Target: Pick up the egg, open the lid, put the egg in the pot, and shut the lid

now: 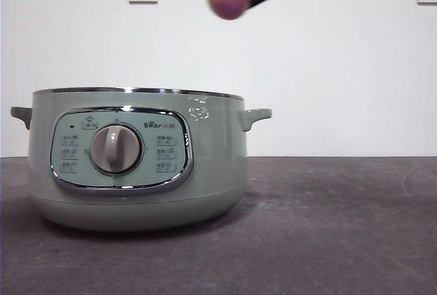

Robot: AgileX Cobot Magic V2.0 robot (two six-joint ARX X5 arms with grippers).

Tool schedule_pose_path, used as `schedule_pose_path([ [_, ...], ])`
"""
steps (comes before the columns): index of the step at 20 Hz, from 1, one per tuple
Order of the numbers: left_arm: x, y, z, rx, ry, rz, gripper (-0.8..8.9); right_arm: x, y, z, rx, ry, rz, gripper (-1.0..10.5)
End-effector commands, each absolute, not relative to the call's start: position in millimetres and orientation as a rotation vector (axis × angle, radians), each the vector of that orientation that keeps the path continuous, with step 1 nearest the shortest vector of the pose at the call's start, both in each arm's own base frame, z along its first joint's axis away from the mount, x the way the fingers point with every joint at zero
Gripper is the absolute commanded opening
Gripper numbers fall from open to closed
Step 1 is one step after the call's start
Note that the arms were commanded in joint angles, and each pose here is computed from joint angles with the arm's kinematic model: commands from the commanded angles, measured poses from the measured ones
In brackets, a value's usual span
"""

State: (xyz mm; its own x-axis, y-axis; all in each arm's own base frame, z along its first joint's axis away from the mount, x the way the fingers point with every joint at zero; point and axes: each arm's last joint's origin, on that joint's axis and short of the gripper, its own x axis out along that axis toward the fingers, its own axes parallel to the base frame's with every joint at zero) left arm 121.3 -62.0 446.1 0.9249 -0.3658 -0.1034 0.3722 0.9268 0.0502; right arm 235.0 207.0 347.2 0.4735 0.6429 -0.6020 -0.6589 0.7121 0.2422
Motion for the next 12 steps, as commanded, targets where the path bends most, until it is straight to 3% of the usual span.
schedule_pose_path([
  [1,98,-49,460,0.055,-0.008,-0.364,-0.08,254,229,345,-0.068,0.749,0.817,-0.1],
  [6,67,-30,460,0.043,-0.038,-0.313,-0.08,301,275,328,-0.176,0.865,0.827,-0.1],
  [12,62,-28,457,0.052,-0.013,-0.313,-0.08,330,312,268,-0.264,0.968,0.835,-0.1],
])
